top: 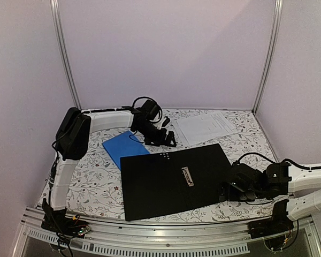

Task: Put the files into the folder
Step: Rotate the folder at the center of the board.

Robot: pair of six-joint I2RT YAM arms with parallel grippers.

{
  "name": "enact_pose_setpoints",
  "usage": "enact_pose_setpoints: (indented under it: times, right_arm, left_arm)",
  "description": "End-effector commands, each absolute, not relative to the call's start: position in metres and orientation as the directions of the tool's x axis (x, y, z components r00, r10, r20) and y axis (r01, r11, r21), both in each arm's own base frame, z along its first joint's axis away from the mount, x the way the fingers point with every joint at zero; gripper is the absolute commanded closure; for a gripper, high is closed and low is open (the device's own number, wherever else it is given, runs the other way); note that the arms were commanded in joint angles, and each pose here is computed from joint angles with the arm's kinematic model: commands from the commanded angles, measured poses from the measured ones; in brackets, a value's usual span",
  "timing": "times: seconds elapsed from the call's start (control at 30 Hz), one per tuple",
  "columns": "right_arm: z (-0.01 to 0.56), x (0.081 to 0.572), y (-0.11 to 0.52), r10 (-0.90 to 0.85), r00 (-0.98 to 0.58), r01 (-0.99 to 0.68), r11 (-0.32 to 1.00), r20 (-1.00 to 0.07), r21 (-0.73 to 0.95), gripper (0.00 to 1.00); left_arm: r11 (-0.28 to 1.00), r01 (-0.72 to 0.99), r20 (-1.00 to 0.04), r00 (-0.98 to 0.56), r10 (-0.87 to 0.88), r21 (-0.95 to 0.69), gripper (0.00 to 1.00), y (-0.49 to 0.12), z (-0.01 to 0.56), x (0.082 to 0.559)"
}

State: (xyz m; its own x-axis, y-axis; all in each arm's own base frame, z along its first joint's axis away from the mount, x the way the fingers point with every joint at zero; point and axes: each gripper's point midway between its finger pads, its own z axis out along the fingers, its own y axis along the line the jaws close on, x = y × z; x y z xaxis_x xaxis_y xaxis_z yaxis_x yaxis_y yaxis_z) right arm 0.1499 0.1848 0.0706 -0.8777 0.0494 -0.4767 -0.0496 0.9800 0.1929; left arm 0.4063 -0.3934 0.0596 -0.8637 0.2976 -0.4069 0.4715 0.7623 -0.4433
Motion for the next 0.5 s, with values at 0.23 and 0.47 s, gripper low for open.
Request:
enact_pose_setpoints:
  times: [0.23,0.47]
  right_arm:
    - [0.029,0.134,0.171,0.403,-0.883,0.275,0.86,-0.242,0.43,0.01]
    - [0.015,0.147,0.169,0.437,-0.877,0.323,0.843,-0.198,0.431,0.01]
  left_arm:
    - [0.734,0.472,-0.255,-0.882,0.397,-0.489,0.08,-0.395,0.018,0.374]
    - [0.726,0.444,-0.199,-0.894,0.402,-0.526,0.18,-0.387,0.012,0.339]
